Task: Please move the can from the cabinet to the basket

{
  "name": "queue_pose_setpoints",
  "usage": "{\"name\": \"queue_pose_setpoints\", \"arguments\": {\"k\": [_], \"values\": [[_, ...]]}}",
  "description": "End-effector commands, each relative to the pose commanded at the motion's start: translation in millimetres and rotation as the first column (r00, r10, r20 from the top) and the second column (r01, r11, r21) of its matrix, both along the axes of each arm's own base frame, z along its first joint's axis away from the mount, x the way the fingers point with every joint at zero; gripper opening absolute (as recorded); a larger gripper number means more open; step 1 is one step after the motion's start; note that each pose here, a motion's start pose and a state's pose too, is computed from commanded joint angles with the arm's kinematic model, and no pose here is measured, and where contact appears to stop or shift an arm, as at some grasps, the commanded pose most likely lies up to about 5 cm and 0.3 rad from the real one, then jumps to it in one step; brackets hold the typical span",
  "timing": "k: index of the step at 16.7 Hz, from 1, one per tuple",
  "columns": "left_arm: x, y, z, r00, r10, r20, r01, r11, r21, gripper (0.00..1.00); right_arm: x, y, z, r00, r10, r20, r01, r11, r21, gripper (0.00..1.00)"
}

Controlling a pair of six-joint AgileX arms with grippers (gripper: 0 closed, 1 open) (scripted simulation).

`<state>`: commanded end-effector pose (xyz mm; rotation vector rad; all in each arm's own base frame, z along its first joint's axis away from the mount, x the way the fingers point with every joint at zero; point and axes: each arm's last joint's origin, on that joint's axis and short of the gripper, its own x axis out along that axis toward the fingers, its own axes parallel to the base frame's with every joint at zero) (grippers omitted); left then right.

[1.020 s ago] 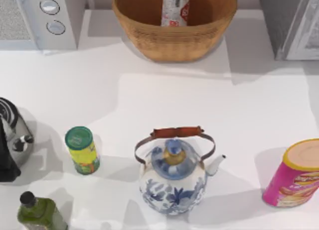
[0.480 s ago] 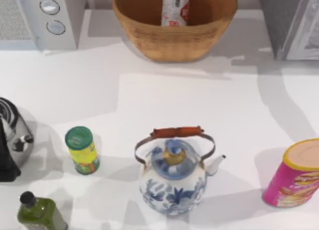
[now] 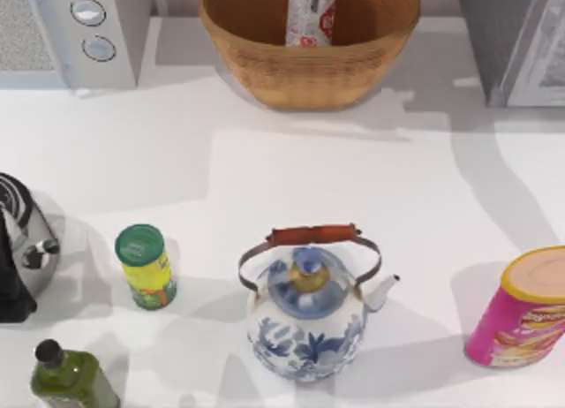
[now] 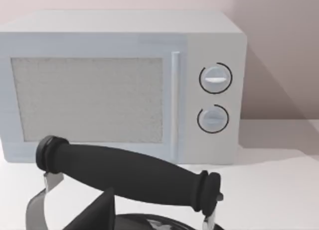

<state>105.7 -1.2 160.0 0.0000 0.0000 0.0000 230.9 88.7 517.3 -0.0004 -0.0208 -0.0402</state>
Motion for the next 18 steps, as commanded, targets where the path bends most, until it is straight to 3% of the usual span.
{"name": "queue_pose_setpoints", "arguments": {"k": [4, 8, 18], "values": [[0, 0, 0, 1.0, 0.0, 0.0, 0.0, 1.0, 0.0, 1.0, 32, -1, 0, 1.0, -0.001, -0.001, 0.001, 1.0, 0.0, 1.0], [0, 0, 0, 1.0, 0.0, 0.0, 0.0, 1.0, 0.0, 1.0, 38, -1, -1, 1.0, -0.001, -0.001, 0.001, 1.0, 0.0, 1.0], [0, 0, 0, 1.0, 0.0, 0.0, 0.0, 1.0, 0.0, 1.0, -4, -26, -23, 1.0, 0.004, 0.008, -0.004, 1.0, -0.004, 1.0]]}}
